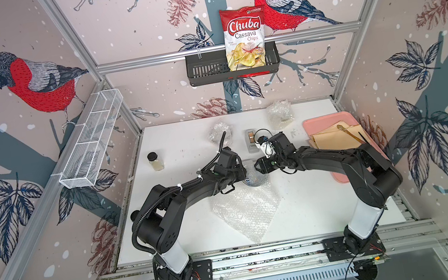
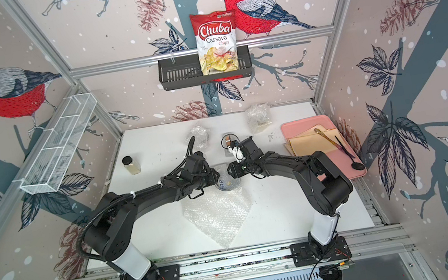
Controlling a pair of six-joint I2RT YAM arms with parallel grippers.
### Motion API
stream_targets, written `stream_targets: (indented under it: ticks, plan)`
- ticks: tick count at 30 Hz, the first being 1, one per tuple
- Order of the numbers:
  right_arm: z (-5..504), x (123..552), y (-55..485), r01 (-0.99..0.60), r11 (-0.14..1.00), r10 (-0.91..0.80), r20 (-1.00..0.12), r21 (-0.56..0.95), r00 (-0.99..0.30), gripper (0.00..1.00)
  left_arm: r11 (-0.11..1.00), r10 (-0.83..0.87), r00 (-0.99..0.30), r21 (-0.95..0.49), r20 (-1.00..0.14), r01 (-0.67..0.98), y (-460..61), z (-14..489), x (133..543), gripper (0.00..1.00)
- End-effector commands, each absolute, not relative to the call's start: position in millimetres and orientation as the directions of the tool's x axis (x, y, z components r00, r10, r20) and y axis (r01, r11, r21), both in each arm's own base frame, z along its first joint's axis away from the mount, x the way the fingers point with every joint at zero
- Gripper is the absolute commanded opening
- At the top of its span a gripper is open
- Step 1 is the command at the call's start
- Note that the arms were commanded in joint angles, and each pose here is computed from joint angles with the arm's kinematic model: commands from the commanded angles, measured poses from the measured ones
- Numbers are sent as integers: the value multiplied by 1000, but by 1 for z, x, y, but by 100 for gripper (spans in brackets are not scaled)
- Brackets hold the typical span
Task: Wrap bowls in bubble wrap
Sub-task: Wrap the bowl in bubble wrap.
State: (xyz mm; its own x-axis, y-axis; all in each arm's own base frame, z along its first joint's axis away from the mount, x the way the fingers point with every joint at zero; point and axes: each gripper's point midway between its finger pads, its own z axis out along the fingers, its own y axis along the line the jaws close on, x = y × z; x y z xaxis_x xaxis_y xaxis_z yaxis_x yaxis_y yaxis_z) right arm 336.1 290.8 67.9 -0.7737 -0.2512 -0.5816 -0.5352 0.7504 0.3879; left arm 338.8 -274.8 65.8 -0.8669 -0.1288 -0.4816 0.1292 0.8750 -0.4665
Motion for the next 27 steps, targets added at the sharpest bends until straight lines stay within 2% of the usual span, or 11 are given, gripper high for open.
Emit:
stream_targets:
  ticks: [1,8,16,21,24,27]
  plan:
    - [78,334,297,-550,718,-238,-592,427,-770,56,886,-113,-867,-444,-485,133,-274,64,338,42]
    - [86,332,300,-549,678,-202,-594,489,-779,69,888,-101,-866,-437,-490,143,-277,65,337,41]
    - [98,339,293,-524,674,-137,-609,521,-781,75,887,-97,-866,-437,-491,148,-280,66,337,41]
    - [89,335,305,-536,664,-174,-589,522,-789,81,887,-92,-868,-436,-488,152,-282,66,337,41]
    - [83,334,310,-539,668,-192,-581,513,-791,81,888,-87,-867,-432,-490,155,-282,66,336,41]
    - [66,339,306,-516,720,-216,-557,464,-802,80,889,-90,-864,-431,-495,154,-282,68,337,41]
